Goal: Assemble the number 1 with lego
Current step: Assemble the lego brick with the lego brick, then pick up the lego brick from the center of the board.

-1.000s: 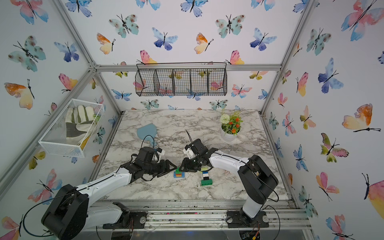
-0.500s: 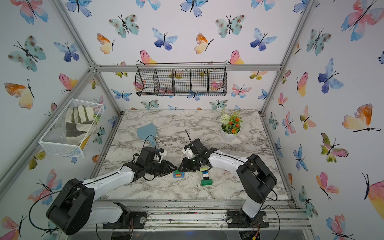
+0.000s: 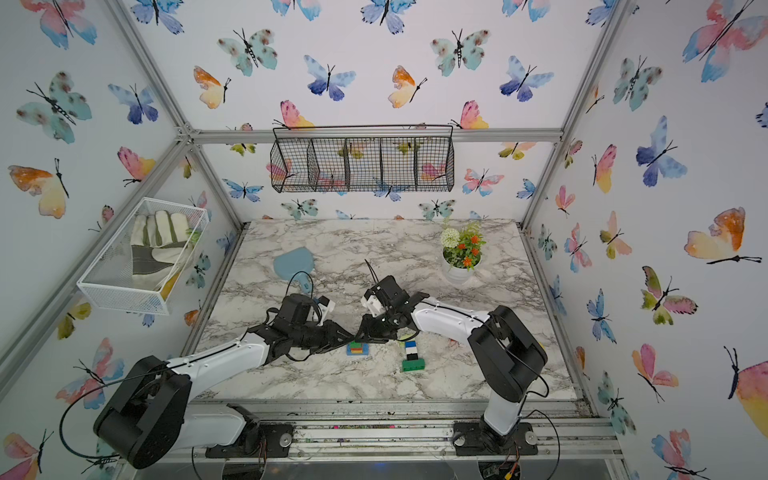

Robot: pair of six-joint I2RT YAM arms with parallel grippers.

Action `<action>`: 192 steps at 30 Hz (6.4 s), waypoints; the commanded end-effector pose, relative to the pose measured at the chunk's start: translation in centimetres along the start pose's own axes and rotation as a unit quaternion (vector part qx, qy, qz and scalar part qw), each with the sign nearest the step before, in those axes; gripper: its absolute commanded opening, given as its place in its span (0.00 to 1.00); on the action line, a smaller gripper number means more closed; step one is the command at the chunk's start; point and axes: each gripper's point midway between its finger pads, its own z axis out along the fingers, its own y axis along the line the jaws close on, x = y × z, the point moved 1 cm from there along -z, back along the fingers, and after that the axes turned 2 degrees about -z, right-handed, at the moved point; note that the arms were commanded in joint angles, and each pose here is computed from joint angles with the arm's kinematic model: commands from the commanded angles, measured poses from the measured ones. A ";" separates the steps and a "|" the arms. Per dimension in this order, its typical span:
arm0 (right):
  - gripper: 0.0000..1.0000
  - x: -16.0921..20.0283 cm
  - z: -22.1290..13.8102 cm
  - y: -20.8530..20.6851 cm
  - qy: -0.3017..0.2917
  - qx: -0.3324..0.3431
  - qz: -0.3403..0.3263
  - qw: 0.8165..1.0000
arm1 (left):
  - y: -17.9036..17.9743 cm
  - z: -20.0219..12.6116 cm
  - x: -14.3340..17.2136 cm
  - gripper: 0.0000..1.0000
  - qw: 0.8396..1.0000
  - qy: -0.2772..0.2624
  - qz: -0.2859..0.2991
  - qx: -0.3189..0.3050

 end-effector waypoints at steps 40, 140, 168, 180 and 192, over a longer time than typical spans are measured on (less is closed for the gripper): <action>0.69 0.5 -17.6 -20.2 -0.125 0.421 0.081 0.895 | -6.0 -7.5 -7.4 0.65 0.979 -0.158 0.114 -0.065; 0.14 -12.5 -22.1 9.3 -0.405 -0.260 0.164 0.861 | -24.8 -7.5 -12.9 0.45 0.810 -0.427 0.388 0.104; 0.70 -10.8 -25.6 5.0 -0.431 -0.069 0.062 0.897 | -23.0 -8.4 -11.8 0.28 0.769 -0.430 0.472 0.046; 0.70 -6.2 -22.2 5.5 -0.118 0.034 -0.252 0.960 | -20.7 -9.7 -5.4 0.27 0.640 -0.336 0.689 0.055; 0.76 -1.4 -22.0 10.7 -0.073 -0.183 -0.286 0.938 | -19.7 -9.1 0.4 0.27 0.560 -0.212 0.792 0.117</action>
